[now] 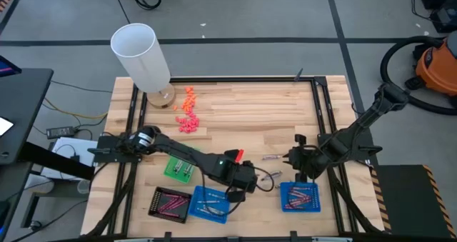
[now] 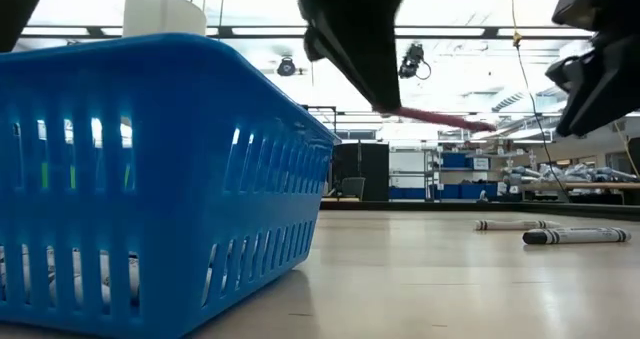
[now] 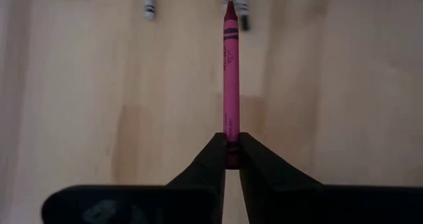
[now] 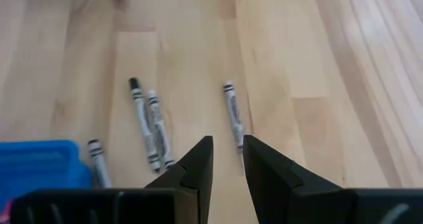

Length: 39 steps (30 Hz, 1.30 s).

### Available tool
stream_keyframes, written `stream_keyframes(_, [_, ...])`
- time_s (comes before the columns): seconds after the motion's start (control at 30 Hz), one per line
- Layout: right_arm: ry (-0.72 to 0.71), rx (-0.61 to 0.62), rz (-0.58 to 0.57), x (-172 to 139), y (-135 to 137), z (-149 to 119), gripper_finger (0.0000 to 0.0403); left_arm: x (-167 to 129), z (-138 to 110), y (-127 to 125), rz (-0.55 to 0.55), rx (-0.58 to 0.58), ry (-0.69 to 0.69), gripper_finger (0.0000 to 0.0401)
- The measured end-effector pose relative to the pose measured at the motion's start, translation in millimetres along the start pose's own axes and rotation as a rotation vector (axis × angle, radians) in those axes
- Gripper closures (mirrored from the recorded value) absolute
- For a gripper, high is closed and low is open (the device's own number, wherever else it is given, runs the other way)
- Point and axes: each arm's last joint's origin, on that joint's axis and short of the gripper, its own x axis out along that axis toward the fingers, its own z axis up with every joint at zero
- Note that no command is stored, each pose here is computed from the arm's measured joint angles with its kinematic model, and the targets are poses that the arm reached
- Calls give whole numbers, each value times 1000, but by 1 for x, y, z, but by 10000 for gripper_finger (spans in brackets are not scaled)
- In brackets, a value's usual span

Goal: Sort crayons
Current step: Put the red crayon into the black basket

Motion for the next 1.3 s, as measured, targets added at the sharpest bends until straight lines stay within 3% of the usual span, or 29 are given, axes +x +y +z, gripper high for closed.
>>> stream_keyframes(0.27, [-49,-1,23,11,-6,6,309,-28,-8,-11,-52,-11,14,366])
stream_keyframes(0.93, [-68,-5,50,14,-6,11,309,-47,-45,-39,-78,-34,239,365])
stream_keyframes(1.3, [-70,-9,51,15,-6,12,309,-80,-67,-55,-73,-122,297,365])
